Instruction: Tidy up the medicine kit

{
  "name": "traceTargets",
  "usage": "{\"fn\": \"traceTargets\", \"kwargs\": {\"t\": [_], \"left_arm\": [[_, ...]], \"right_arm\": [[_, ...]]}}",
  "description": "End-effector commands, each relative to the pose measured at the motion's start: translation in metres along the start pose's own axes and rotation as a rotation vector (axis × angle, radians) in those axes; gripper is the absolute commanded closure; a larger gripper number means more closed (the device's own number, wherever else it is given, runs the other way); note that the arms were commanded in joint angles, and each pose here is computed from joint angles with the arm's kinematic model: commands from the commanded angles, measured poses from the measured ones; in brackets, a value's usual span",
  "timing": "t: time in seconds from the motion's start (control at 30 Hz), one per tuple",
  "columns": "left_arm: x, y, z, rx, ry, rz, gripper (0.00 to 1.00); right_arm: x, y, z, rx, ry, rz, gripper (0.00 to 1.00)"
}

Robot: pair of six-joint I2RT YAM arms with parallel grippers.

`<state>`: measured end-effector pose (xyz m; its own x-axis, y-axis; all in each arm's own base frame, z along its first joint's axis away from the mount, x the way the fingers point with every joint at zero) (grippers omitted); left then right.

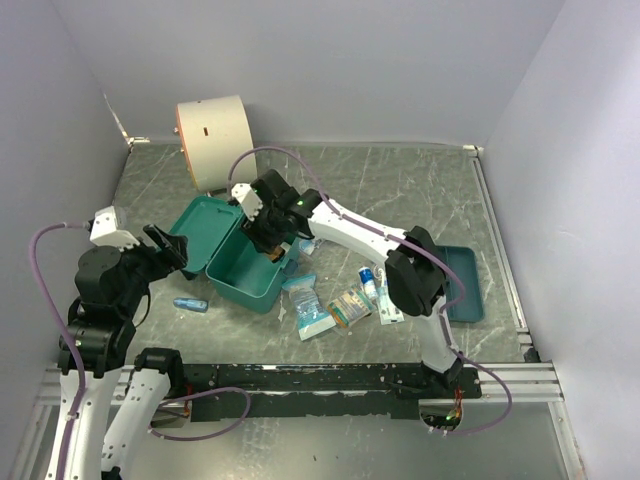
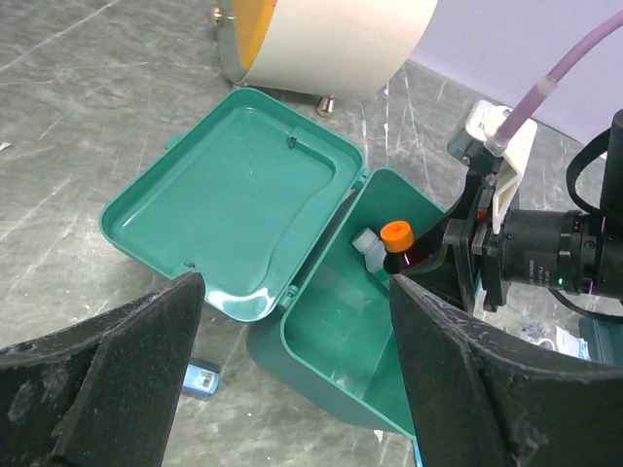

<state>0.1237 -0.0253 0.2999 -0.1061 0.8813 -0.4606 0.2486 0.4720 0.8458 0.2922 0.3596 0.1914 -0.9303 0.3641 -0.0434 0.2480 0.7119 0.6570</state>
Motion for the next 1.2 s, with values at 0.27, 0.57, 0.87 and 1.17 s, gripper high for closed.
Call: {"fn": "traceTargets", "kwargs": {"t": [0.27, 0.57, 0.87, 1.17], "left_arm": [[0.009, 0.002, -0.008, -0.065, 0.114, -0.035, 0.12], [0.008, 0.002, -0.009, -0.063, 0.096, -0.031, 0.12], [0.009, 0.002, -0.009, -0.068, 0.106, -0.034, 0.11], [0.010, 0.002, -0.005, -0.059, 0.125, -0.028, 0.12]], "right_arm": [[0.007, -0.001, 0.023, 0.102, 0.034, -0.094, 0.67], [0.005, -0.012, 0.037, 0.185, -0.015, -0.161, 0.60], [0.007, -0.016, 0.038, 0.197, -0.016, -0.154, 0.45], [0.006, -0.011, 0.036, 0.150, -0.053, -0.125, 0.54]]}}
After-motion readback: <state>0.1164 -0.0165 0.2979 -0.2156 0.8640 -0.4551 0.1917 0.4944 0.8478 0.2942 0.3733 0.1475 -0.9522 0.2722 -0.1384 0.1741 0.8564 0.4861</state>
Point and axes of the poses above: each gripper's point midway between its finger pads, its own z axis out along the fingers, its own x axis along the line the jaws close on, y = z × x, the point moved 10 cm from there along -z, back along the fingers, and after that the axes turned 4 degrees about -z, right-handed, at the moved point
